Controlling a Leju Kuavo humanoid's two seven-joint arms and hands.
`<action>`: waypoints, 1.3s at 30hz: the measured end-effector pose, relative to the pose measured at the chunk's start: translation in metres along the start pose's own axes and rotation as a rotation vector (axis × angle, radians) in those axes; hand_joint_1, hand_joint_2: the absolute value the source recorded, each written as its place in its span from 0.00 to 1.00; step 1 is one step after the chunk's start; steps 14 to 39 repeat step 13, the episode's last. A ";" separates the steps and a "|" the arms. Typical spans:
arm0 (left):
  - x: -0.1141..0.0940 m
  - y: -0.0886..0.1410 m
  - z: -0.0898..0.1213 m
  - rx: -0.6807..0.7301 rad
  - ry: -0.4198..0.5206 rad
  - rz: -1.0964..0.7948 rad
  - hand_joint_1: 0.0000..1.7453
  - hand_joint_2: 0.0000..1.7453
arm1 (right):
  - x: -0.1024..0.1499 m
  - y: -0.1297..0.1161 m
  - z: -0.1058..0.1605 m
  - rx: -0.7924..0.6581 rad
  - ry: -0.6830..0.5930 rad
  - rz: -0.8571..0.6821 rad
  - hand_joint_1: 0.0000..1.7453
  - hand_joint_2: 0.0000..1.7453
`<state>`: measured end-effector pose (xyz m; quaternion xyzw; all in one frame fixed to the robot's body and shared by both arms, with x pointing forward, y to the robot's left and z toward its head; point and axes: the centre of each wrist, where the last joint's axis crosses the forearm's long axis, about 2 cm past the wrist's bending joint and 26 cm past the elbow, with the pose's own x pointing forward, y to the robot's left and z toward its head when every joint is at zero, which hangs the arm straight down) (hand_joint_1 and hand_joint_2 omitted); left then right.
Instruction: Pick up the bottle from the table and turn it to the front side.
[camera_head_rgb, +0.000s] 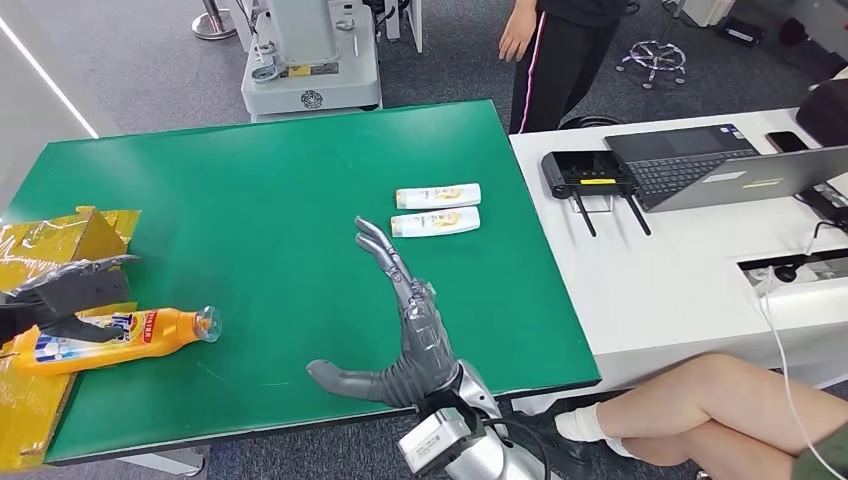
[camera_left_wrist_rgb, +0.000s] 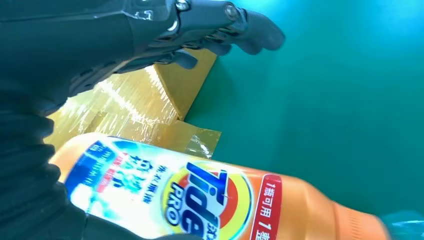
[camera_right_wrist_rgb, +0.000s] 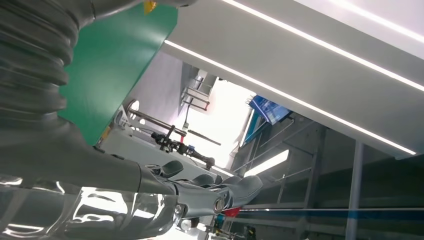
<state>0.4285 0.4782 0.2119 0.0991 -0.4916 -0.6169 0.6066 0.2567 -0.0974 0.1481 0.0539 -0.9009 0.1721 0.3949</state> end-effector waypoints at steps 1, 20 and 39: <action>0.001 0.005 0.004 -0.003 -0.010 0.026 0.00 1.00 | 0.000 0.000 -0.001 0.001 -0.002 -0.001 0.00 1.00; 0.063 0.004 -0.010 0.633 -0.476 -0.047 0.00 1.00 | 0.002 -0.002 -0.005 -0.006 -0.017 -0.002 0.00 1.00; 0.063 0.004 -0.010 0.633 -0.476 -0.047 0.00 1.00 | 0.002 -0.002 -0.005 -0.006 -0.017 -0.002 0.00 1.00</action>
